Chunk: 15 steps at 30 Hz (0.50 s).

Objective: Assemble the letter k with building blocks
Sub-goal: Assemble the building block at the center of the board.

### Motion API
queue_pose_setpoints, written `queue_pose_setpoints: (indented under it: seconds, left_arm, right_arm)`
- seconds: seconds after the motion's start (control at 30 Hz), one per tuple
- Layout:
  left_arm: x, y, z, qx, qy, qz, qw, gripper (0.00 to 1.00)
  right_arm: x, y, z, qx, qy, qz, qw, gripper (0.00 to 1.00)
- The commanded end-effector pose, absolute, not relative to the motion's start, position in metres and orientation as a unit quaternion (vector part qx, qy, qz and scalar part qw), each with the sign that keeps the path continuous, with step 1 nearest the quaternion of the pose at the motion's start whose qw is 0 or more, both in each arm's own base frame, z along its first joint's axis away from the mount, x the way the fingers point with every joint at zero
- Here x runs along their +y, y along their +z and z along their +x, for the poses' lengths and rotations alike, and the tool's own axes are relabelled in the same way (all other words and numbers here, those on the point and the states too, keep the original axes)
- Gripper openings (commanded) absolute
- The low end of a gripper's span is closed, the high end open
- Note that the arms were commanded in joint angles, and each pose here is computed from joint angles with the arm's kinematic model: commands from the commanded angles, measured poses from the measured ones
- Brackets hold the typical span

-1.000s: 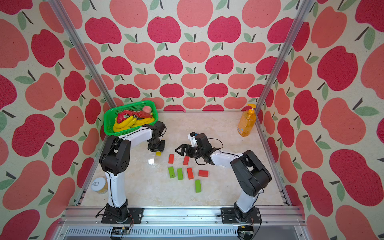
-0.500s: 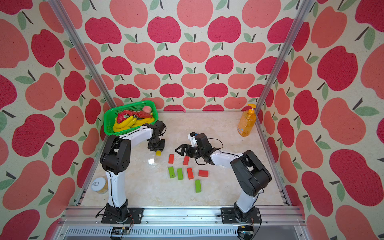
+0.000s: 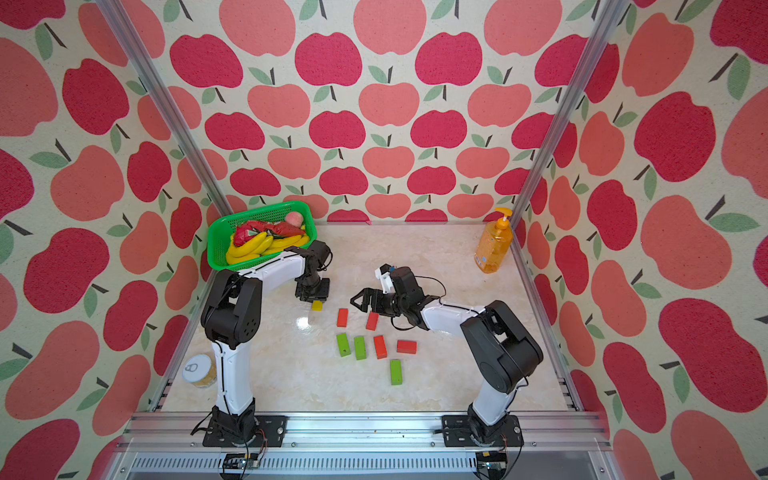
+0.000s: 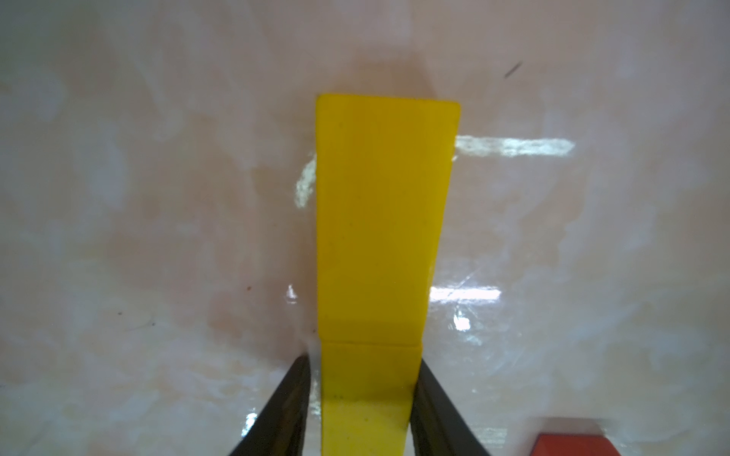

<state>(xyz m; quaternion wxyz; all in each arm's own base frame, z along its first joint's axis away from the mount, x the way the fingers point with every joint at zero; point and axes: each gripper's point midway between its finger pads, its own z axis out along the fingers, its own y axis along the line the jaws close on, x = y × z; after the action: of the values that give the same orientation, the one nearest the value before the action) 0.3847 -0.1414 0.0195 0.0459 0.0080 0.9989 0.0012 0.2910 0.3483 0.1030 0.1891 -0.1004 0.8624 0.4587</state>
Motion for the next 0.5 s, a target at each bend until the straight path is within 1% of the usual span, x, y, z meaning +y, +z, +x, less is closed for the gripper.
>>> queue_pose_setpoints:
  seconds: [0.0,0.13,0.47]
  left_arm:
    - [-0.131,0.002,0.380,0.999,0.025,-0.001,0.021,0.44]
    - [-0.134,0.006,0.383,0.999,0.016,0.003,0.030,0.45]
    - [-0.141,0.029,0.393,0.998,-0.006,0.022,0.066,0.51]
  right_arm:
    - [0.353,0.103,0.289,0.860,0.464,-0.106,0.183,0.99]
    - [0.352,0.103,0.289,0.860,0.464,-0.106,0.184,0.99]
    - [0.351,0.104,0.288,0.859,0.466,-0.103,0.186,0.99]
